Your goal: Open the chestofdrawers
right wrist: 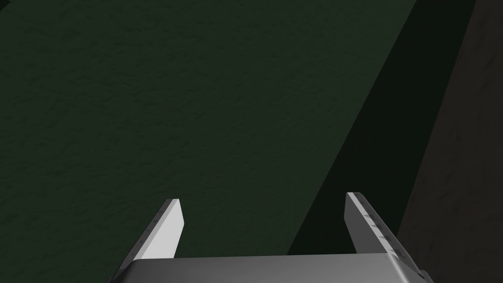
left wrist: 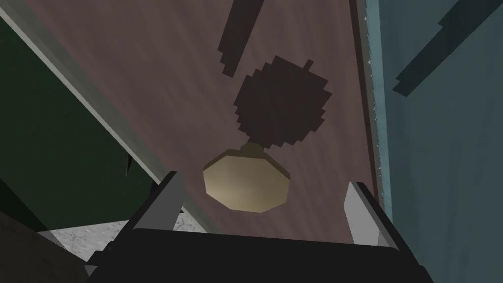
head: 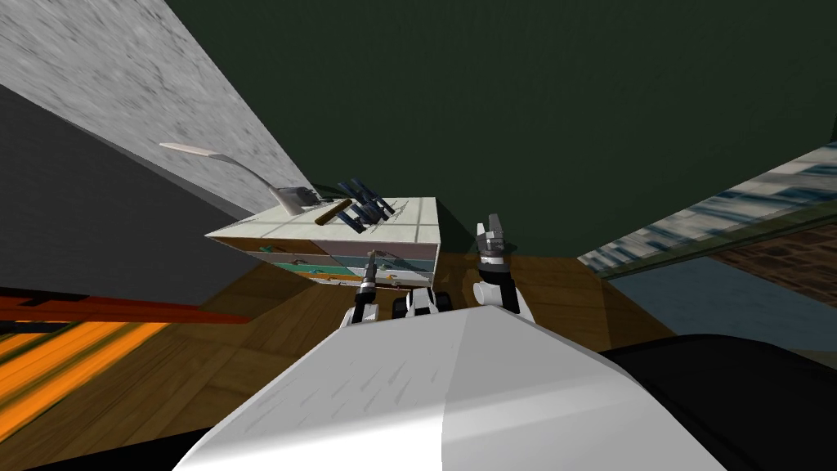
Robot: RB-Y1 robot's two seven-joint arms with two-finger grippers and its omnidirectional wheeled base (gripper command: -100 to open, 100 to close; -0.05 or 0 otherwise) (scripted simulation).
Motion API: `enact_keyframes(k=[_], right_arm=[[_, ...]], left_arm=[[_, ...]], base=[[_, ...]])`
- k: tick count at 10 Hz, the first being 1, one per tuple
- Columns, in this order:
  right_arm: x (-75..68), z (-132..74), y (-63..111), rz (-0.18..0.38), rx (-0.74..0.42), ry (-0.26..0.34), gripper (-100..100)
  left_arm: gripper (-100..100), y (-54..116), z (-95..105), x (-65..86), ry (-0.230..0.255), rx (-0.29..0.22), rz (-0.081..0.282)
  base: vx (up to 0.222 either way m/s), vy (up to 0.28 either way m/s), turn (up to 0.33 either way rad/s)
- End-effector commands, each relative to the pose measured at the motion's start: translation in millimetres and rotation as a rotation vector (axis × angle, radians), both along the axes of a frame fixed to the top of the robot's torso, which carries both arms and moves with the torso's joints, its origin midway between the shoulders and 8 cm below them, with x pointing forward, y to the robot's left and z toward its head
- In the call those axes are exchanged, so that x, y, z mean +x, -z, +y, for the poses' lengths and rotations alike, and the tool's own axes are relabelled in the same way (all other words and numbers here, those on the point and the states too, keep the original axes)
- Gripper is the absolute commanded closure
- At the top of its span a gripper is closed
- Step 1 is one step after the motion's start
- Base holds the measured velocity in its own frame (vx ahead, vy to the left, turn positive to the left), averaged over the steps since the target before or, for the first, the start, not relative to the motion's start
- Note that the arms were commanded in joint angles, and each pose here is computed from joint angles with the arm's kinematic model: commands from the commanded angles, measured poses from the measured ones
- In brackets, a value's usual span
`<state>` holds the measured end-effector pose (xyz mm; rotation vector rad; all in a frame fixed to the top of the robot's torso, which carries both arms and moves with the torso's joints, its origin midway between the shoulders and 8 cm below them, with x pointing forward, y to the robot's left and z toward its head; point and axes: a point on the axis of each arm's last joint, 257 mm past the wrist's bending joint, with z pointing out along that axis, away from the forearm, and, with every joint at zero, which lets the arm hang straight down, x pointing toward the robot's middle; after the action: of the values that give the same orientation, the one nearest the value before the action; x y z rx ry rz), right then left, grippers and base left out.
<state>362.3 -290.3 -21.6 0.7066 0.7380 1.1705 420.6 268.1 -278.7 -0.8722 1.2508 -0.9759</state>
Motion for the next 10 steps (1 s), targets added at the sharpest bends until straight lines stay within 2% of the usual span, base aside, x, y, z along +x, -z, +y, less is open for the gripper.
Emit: enact_keyframes(k=[1, 3, 4, 5, 6, 9, 10], right_arm=[[0.0, 0.0, 0.0, 0.0, 0.0, 0.0, 0], [0.0, -0.1, 0.1, 0.0, 0.0, 0.0, 0], [0.0, 0.0, 0.0, 0.0, 0.0, 0.0, 0], [0.0, 0.0, -0.1, 0.0, 0.0, 0.0, 0], [0.0, 0.0, 0.0, 0.0, 0.0, 0.0, 0], [0.1, 0.0, -0.1, 0.0, 0.0, 0.0, 0], [0.1, 0.1, -0.1, 0.0, 0.0, 0.0, 0]], left_arm=[[-100, -5.3, 1.3, 3.6, -0.003, 0.0, 0.001], [-100, -5.7, 1.3, 4.2, -0.003, 0.0, -0.001], [100, 1.0, -0.4, -0.1, 0.0, -0.001, 0.001], [100, -6.8, -0.9, 3.7, 0.001, -0.001, -0.009], [100, -10.0, -0.9, 1.2, 0.005, 0.0, -0.011], [100, -9.9, 0.7, -3.2, 0.007, 0.001, 0.003], [100, -12.5, -1.3, -1.8, 0.009, 0.0, -0.008]], base=[[0.058, -0.01, -0.026], [0.074, -0.004, -0.012], [-0.054, 0.013, 0.036], [-0.037, 0.002, -0.001], [-0.114, 0.021, 0.008], [-0.202, 0.025, 0.017], [-0.107, 0.007, 0.008]])
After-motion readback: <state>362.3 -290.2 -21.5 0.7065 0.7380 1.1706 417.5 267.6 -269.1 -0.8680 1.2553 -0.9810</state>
